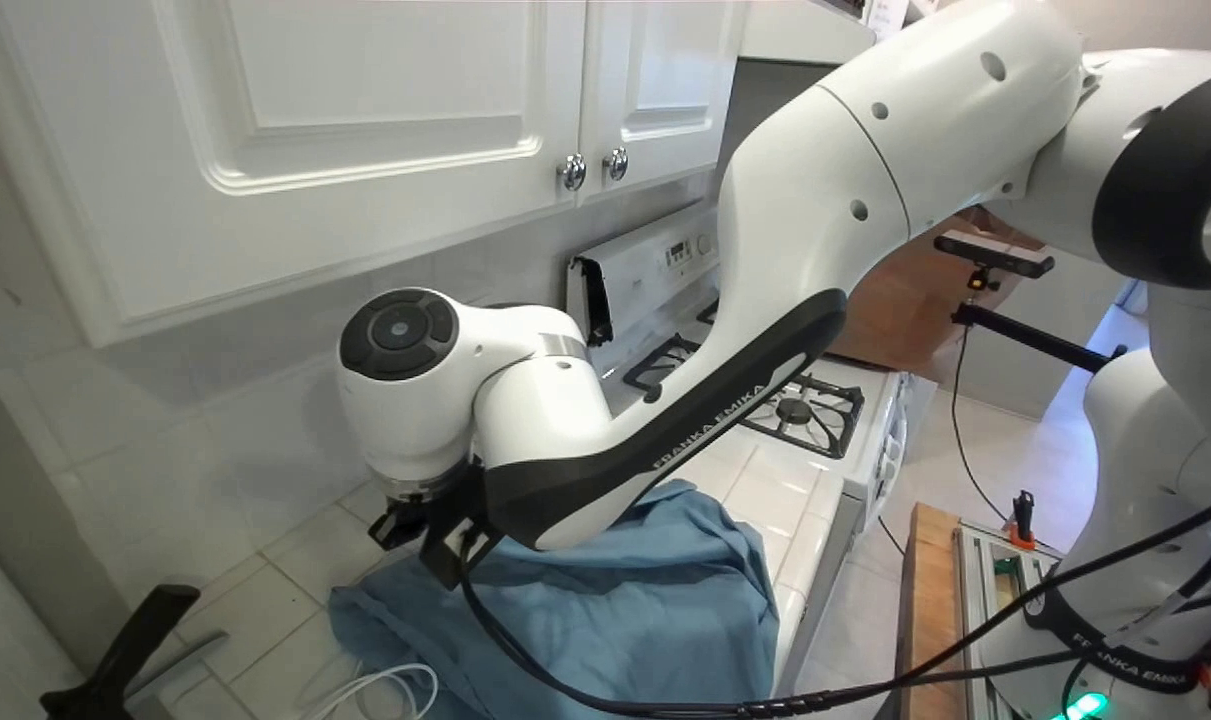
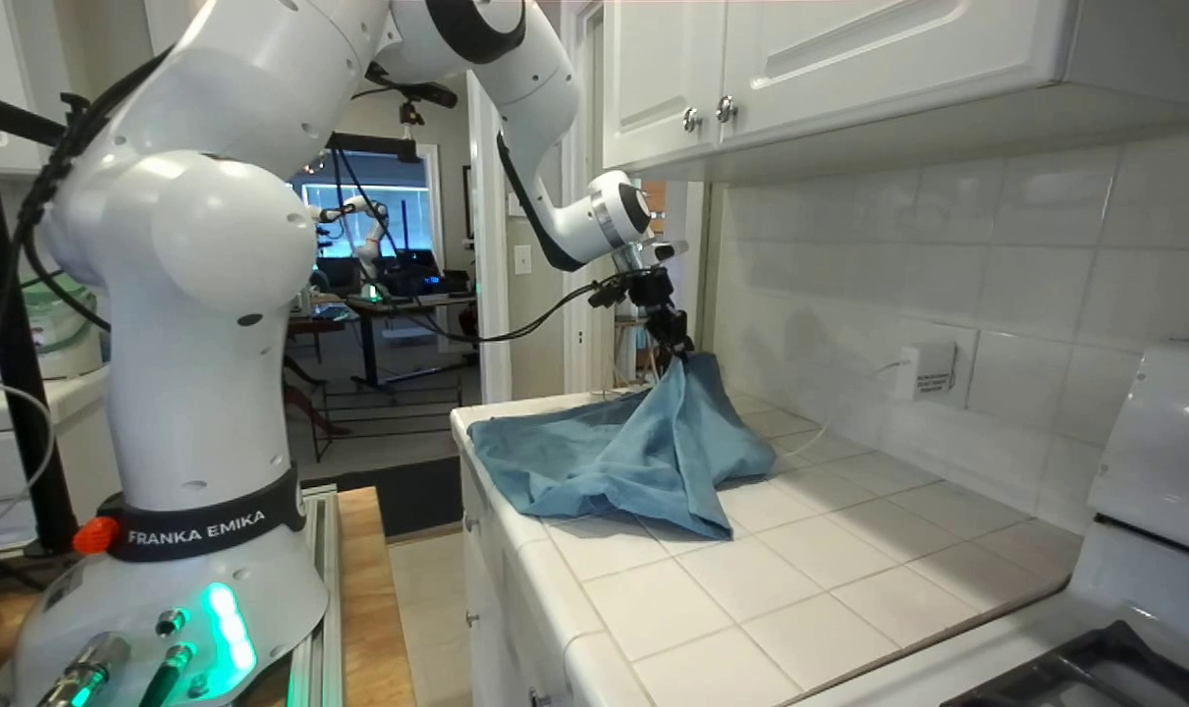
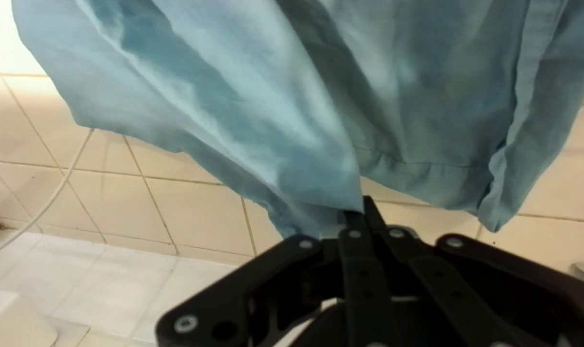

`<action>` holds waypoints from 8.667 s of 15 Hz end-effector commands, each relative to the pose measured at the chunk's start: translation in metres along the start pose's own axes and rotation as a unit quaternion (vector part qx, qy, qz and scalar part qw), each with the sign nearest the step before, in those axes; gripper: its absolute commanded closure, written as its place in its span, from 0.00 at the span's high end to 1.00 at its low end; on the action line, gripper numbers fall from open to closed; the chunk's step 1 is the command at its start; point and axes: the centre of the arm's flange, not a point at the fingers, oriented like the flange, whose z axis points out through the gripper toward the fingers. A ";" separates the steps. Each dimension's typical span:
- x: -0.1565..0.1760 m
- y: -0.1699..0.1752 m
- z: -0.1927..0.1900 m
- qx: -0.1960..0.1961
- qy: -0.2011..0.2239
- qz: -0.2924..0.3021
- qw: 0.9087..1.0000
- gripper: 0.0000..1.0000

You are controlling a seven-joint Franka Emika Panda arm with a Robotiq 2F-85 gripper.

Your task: Fold the blue pillowcase in half from right to left.

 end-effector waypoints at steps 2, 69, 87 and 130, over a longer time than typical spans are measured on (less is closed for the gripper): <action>0.026 -0.030 -0.008 0.030 0.038 -0.028 0.998 0.00; -0.216 0.225 -0.078 0.117 -0.016 -0.168 0.979 1.00; -0.202 0.266 -0.015 -0.012 -0.151 -0.296 0.943 1.00; -0.156 0.196 0.062 0.046 -0.022 -0.400 0.915 0.26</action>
